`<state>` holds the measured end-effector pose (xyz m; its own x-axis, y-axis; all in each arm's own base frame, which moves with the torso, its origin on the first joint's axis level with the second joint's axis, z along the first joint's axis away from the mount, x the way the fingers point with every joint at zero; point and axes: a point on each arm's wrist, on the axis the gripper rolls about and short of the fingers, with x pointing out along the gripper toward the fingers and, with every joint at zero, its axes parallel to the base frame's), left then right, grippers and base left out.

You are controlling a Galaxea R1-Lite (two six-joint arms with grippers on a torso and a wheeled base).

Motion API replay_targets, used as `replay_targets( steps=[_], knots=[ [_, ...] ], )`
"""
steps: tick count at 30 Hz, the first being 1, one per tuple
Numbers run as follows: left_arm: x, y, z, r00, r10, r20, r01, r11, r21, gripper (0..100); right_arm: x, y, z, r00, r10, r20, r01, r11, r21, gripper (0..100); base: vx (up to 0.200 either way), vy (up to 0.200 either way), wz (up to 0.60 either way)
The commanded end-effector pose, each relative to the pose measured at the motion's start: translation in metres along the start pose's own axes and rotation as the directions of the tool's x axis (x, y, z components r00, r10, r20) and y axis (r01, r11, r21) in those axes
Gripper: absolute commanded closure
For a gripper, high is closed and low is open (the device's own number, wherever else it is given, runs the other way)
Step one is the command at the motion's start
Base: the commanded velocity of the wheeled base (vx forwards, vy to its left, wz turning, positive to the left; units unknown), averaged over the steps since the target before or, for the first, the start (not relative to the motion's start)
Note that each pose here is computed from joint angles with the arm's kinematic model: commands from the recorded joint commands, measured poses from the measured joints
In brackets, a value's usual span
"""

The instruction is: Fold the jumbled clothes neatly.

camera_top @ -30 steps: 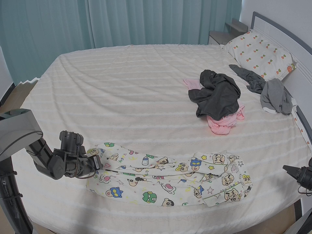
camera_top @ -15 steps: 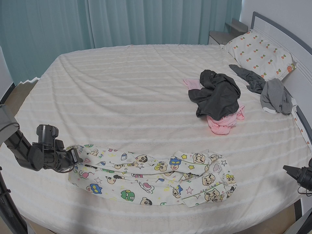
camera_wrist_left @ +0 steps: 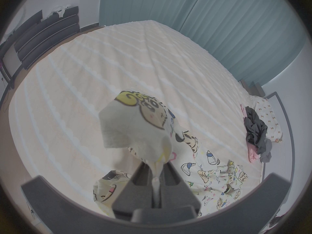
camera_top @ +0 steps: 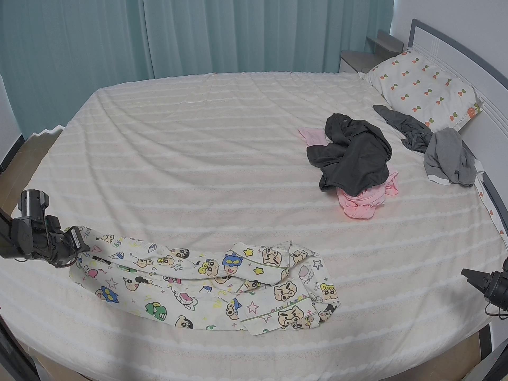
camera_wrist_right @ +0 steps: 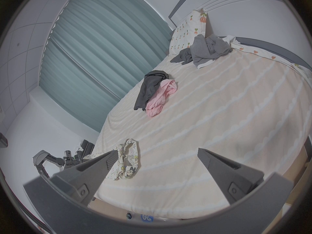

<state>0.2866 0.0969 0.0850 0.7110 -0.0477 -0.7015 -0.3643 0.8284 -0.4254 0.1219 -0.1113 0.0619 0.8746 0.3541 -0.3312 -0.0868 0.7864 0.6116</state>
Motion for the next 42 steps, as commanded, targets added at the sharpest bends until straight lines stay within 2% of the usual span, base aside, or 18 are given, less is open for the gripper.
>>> replay_targets(
  steps=[1,2,3,6,7,9,10,11,12,13,14,18,21,27,34,37,39,42],
  knots=[
    [-0.025,-0.024,0.009,0.998,-0.043,0.052,0.041,0.998,0.044,100,0.000,-0.001,0.000,1.000,-0.001,0.001,0.001,1.000,0.000,0,0.000,0.000,0.00],
    [-0.027,-0.047,-0.003,0.997,-0.069,0.016,0.067,0.994,0.088,100,0.000,-0.001,0.000,1.000,-0.001,0.001,0.001,1.000,0.000,0,0.000,0.000,0.00],
    [-0.029,-0.061,-0.010,0.997,-0.071,0.005,0.070,0.992,0.108,100,0.000,-0.001,0.000,1.000,-0.001,0.001,0.001,1.000,0.000,0,0.000,0.000,0.00],
    [-0.030,-0.107,-0.034,0.998,-0.065,0.007,0.063,0.987,0.148,100,0.000,-0.001,0.000,1.000,-0.002,0.001,0.002,1.000,0.002,0,0.000,0.000,0.00],
    [-0.031,-0.129,-0.046,0.997,-0.069,0.020,0.064,0.983,0.170,100,0.000,-0.001,0.000,1.000,-0.002,0.001,0.002,1.000,0.002,0,0.000,0.000,0.00],
    [-0.033,-0.152,-0.059,0.996,-0.085,0.028,0.078,0.977,0.199,100,0.000,-0.001,0.000,1.000,-0.002,0.001,0.002,1.000,0.002,0,0.000,0.000,0.00],
    [-0.033,-0.171,-0.073,0.994,-0.104,0.019,0.097,0.968,0.232,100,0.000,-0.001,0.000,1.000,-0.002,0.001,0.002,1.000,0.002,0,0.000,0.000,0.00],
    [-0.033,-0.173,-0.074,0.994,-0.107,0.019,0.100,0.967,0.236,100,0.000,-0.001,0.000,1.000,-0.002,0.002,0.002,1.000,0.001,0,0.000,0.000,0.00],
    [-0.033,-0.198,-0.092,0.990,-0.139,0.003,0.132,0.949,0.285,100,0.000,-0.001,0.000,1.000,-0.002,0.002,0.002,1.000,0.001,0,0.000,0.000,0.00],
    [-0.034,-0.204,-0.096,0.989,-0.147,-0.001,0.141,0.945,0.296,100,0.000,-0.001,0.000,1.000,-0.002,0.002,0.002,1.000,0.001,0,0.000,0.000,0.00],
    [-0.032,-0.223,-0.112,0.986,-0.164,-0.011,0.158,0.931,0.328,100,-0.001,-0.001,0.000,1.000,-0.004,0.004,0.004,1.000,0.002,0,0.000,0.000,0.00],
    [-0.019,-0.261,-0.149,0.983,-0.179,-0.026,0.176,0.909,0.377,100,-0.001,-0.001,0.000,1.000,-0.006,0.006,0.006,1.000,0.003,0,0.000,0.000,0.00],
    [-0.007,-0.281,-0.169,0.980,-0.194,-0.047,0.196,0.894,0.402,100,-0.001,-0.001,0.000,1.000,-0.006,0.005,0.006,1.000,0.003,0,0.000,0.000,0.00],
    [0.006,-0.313,-0.199,0.965,-0.247,-0.086,0.261,0.898,0.354,100,-0.001,-0.001,0.000,1.000,-0.006,0.005,0.006,1.000,-0.005,0,0.000,0.000,0.00],
    [0.001,-0.327,-0.195,0.946,-0.314,-0.079,0.323,0.911,0.256,100,-0.001,-0.001,-0.001,1.000,-0.006,0.003,0.006,1.000,-0.004,0,0.000,0.000,0.00],
    [0.001,-0.327,-0.195,0.946,-0.314,-0.079,0.323,0.911,0.256,100,-0.001,-0.001,-0.001,1.000,-0.006,0.003,0.006,1.000,-0.004,0,0.000,0.000,0.00],
    [-0.006,-0.335,-0.199,0.927,-0.365,-0.092,0.376,0.897,0.232,100,-0.001,-0.001,-0.001,1.000,-0.006,0.003,0.006,1.000,-0.010,0,0.000,0.000,0.00],
    [-0.008,-0.338,-0.202,0.918,-0.385,-0.095,0.396,0.890,0.226,100,-0.001,-0.001,-0.001,1.000,-0.006,0.004,0.006,1.000,-0.011,0,0.000,0.000,0.00]
  ],
)
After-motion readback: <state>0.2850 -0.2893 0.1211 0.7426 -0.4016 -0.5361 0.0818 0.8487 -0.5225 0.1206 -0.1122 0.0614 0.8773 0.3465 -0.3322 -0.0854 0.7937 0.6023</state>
